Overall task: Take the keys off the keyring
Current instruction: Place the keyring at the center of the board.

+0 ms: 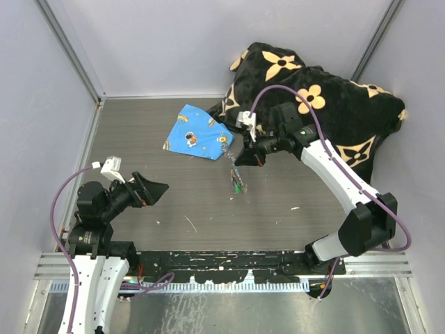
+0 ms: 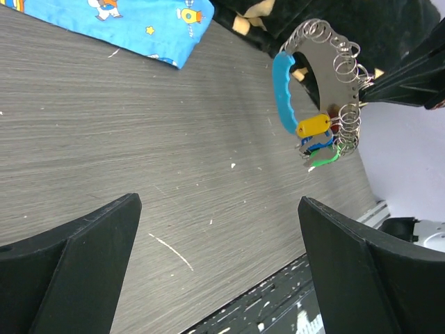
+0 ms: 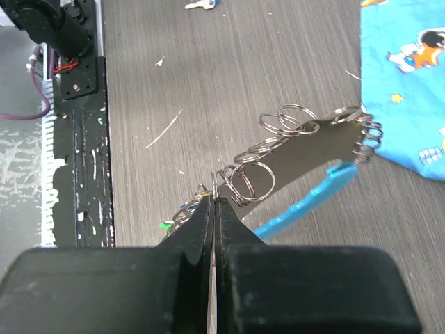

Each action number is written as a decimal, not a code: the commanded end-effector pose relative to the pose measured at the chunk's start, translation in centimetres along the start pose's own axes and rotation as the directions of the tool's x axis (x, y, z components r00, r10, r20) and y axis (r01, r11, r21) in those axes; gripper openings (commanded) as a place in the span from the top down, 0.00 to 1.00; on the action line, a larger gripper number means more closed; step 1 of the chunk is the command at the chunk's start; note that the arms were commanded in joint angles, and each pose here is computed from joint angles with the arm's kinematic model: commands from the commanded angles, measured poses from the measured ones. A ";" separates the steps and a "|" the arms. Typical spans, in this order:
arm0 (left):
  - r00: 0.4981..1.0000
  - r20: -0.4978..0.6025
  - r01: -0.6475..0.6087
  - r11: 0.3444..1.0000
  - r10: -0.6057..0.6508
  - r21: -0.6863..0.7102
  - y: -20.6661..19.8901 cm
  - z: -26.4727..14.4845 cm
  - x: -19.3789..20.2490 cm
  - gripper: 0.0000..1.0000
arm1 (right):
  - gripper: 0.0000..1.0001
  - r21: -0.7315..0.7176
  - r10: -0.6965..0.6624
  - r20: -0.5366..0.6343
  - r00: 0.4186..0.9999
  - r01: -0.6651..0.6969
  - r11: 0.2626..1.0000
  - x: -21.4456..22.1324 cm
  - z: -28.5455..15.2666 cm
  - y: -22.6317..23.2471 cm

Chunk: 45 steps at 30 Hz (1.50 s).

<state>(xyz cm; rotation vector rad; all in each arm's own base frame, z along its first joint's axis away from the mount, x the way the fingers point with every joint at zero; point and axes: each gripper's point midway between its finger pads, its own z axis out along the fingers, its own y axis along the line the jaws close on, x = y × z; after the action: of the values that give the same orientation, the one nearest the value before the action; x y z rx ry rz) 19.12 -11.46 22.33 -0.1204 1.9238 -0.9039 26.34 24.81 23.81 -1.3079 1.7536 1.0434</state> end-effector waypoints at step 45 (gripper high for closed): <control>0.994 0.039 -0.107 0.982 0.102 0.155 -3.2 -0.7 -1.1 0.02 | 0.95 0.320 0.053 -0.408 0.912 0.088 0.943 10.3 -1.1 -9.2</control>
<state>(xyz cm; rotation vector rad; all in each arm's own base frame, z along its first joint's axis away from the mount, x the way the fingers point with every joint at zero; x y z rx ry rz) 18.11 -12.74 22.41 0.0047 1.9326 -0.9726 31.36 17.50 8.24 -1.4709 2.3111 0.4455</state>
